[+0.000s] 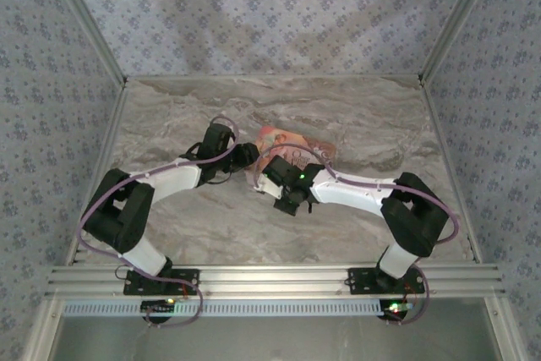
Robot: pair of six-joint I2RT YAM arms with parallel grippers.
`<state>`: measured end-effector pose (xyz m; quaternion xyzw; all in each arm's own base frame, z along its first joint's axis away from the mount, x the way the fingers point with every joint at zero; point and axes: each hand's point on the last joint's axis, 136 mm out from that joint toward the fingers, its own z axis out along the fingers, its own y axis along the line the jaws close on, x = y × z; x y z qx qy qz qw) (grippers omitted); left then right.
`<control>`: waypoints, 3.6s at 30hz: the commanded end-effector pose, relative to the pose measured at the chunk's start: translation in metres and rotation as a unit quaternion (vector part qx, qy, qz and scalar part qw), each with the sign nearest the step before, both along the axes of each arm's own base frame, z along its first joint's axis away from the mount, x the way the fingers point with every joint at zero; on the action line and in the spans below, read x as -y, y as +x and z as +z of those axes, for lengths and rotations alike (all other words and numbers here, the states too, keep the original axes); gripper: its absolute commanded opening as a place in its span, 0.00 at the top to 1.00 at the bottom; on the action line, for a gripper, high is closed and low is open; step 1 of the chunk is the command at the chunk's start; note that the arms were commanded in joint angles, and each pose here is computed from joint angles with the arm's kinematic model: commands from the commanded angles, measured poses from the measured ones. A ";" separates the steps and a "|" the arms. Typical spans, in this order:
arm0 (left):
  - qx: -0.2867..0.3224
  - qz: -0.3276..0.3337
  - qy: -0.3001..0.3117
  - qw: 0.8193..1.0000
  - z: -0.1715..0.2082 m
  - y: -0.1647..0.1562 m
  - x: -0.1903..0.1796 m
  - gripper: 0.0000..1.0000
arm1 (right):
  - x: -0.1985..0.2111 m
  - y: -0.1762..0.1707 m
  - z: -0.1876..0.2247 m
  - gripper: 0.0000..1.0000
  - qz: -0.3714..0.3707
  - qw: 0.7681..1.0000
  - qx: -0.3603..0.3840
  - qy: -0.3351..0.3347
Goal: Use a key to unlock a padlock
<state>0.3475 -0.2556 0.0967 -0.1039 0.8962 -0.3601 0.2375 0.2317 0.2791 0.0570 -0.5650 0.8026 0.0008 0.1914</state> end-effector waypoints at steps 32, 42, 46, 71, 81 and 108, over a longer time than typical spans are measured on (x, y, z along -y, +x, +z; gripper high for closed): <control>0.014 0.012 -0.009 1.000 0.019 -0.004 -0.004 0.56 | 0.001 -0.031 0.028 1.00 -0.018 0.997 -0.029 0.063; 0.032 0.022 0.005 0.999 0.032 -0.016 -0.021 0.54 | -0.013 -0.031 0.044 1.00 -0.020 0.994 -0.021 0.109; 0.039 0.026 0.020 0.999 0.036 -0.025 -0.033 0.53 | -0.008 -0.022 0.059 1.00 -0.058 0.990 -0.012 0.129; 0.067 0.070 0.110 0.989 0.044 -0.058 -0.097 0.38 | 0.198 0.044 0.082 1.00 -0.555 0.802 -0.005 0.220; 0.066 0.089 0.114 0.987 0.043 -0.060 -0.112 0.36 | 0.235 0.064 0.027 1.00 -0.643 0.738 -0.052 0.199; 0.059 0.109 0.105 0.987 0.044 -0.068 -0.124 0.36 | 0.240 0.084 -0.001 0.61 -0.663 0.724 -0.086 0.171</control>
